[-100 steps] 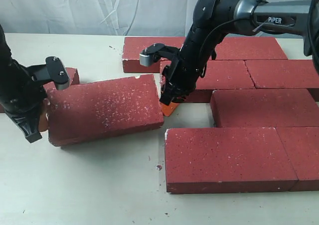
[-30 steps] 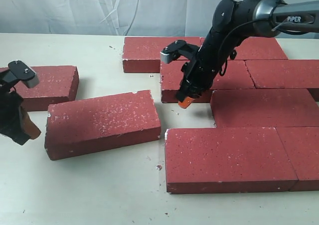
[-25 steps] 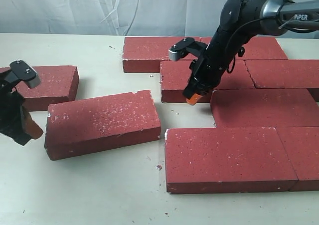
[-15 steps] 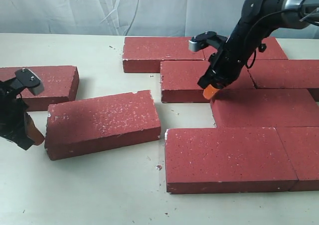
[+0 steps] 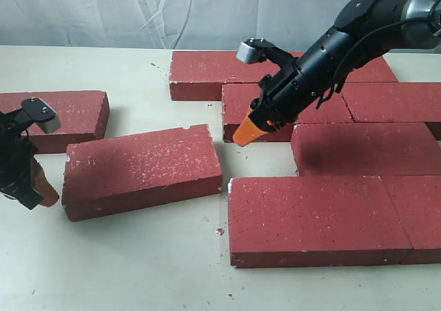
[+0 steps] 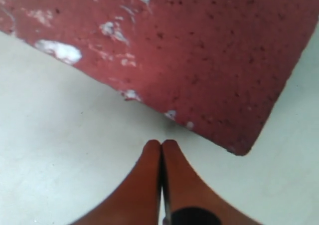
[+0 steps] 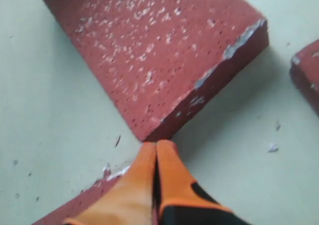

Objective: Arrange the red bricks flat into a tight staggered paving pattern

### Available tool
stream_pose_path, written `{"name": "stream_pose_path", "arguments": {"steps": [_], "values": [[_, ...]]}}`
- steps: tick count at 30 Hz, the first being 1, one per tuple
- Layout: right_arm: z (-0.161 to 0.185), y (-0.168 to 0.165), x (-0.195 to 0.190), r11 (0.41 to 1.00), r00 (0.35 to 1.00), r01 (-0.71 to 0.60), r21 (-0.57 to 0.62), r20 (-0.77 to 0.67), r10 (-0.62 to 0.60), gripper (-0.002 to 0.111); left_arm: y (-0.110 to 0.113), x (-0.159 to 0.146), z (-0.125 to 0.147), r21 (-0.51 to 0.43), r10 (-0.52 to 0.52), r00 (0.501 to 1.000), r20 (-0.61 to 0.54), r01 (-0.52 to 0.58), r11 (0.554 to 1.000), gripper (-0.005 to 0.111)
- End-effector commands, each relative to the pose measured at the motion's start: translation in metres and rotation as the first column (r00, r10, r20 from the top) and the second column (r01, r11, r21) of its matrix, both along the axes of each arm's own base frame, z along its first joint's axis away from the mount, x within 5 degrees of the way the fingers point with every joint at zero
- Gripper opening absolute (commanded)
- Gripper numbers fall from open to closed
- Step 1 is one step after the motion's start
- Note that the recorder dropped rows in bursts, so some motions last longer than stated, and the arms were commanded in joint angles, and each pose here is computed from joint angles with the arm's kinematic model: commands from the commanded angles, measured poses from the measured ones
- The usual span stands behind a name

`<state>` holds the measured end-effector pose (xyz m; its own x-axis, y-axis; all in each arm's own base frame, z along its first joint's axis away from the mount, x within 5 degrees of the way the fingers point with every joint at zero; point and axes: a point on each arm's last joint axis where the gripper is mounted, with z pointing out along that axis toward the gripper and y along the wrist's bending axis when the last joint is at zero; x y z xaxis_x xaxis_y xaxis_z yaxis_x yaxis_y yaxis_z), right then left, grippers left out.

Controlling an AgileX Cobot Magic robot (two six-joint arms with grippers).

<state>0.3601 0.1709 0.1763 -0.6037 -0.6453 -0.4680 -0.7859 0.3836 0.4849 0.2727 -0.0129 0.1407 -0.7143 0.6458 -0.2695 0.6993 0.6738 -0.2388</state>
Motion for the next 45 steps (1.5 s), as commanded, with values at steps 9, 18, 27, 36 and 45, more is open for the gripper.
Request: {"name": "stream_pose_path", "arguments": {"steps": [9, 18, 27, 36, 45], "values": [[-0.025, 0.022, 0.004, 0.961, 0.98, 0.081, -0.263, 0.198, -0.028, -0.001, 0.009, 0.021, 0.001, 0.038, 0.212, 0.964, 0.159, -0.22, 0.975, 0.0], [-0.024, 0.042, -0.001, 0.965, 0.973, 0.097, -0.244, 0.228, -0.04, -0.001, 0.007, 0.017, 0.0, 0.016, 0.319, 0.944, 0.08, -0.321, 0.947, 0.0], [-0.032, 0.059, -0.011, 0.956, 0.966, 0.032, -0.292, 0.254, 0.045, -0.001, 0.006, 0.019, 0.001, -0.009, 0.329, 0.941, 0.083, -0.329, 0.944, 0.0], [-0.038, 0.063, -0.011, 0.959, 0.97, 0.043, -0.281, 0.242, 0.027, -0.001, 0.004, 0.019, 0.002, -0.03, 0.319, 0.944, 0.09, -0.317, 0.948, 0.0], [-0.032, 0.076, -0.032, 0.945, 0.973, -0.078, -0.318, 0.183, 0.142, -0.001, -0.002, 0.024, 0.005, -0.101, 0.278, 0.95, 0.141, -0.265, 0.959, 0.0]]}}
